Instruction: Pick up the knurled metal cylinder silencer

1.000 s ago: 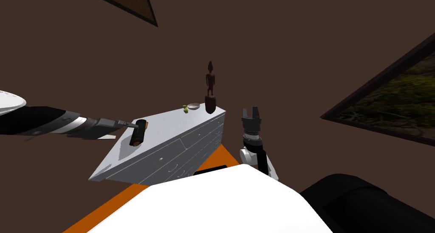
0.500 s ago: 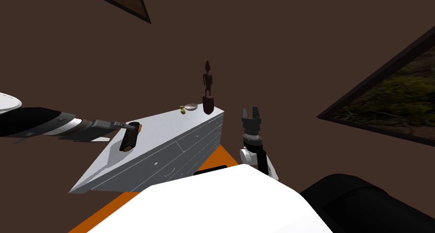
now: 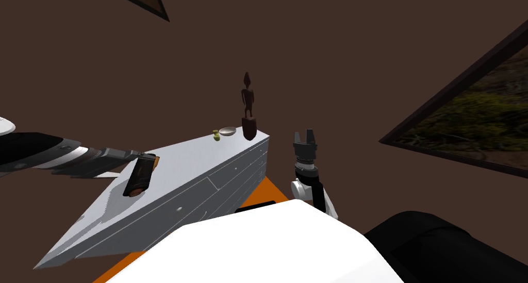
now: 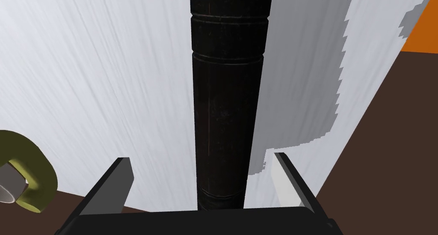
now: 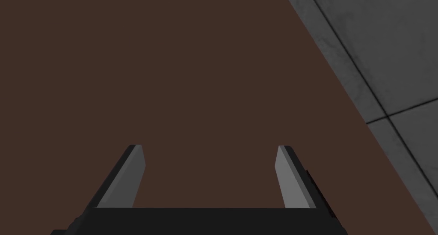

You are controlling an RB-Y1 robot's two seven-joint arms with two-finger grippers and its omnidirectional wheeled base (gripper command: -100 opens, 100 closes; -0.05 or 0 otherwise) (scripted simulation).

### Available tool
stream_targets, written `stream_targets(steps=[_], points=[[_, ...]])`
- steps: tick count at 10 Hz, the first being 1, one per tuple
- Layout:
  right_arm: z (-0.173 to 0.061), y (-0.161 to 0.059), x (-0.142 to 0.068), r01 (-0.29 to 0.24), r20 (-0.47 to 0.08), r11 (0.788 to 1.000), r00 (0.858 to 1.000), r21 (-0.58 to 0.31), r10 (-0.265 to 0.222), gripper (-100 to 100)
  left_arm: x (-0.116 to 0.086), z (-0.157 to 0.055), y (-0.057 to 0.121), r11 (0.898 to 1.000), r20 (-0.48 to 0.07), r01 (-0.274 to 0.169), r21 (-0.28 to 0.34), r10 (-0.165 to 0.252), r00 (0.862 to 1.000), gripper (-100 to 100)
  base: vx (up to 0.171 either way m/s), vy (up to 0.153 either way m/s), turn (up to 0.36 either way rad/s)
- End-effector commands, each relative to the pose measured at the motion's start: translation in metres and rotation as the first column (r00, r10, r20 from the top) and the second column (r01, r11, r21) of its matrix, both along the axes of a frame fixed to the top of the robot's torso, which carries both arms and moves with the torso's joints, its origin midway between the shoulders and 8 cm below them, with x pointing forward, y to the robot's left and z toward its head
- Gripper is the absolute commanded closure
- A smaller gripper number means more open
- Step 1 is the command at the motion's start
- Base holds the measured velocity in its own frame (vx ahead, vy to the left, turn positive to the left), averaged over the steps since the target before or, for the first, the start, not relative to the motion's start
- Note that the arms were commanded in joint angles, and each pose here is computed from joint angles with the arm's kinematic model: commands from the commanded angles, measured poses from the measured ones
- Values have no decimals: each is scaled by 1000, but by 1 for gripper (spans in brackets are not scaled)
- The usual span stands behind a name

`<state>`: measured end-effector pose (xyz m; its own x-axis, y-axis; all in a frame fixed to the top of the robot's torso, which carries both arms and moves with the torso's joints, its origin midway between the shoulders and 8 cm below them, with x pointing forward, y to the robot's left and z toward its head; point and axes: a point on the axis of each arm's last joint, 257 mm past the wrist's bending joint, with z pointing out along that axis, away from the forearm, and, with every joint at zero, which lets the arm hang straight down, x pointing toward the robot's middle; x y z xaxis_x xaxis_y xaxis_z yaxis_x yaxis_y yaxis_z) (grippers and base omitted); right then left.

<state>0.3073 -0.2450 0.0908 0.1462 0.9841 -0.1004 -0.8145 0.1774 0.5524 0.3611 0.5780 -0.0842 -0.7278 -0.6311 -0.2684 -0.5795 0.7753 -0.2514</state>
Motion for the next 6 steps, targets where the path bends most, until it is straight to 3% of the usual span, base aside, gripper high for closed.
stream_targets(steps=[1,2,6], points=[[0,0,0,0,0,1000,1000,0,0,0,-4,-3,1,1000,-12,-5,-1,5,1000,-100,0,0,0],[0,0,0,0,0,1000,1000,0,0,0,-28,-22,18,996,-82,-88,-7,87,993,-100,45,-15,-172],[0,0,0,0,0,1000,1000,0,0,0,-35,-29,23,994,-103,-111,-7,110,989,-100,31,-9,-45]])
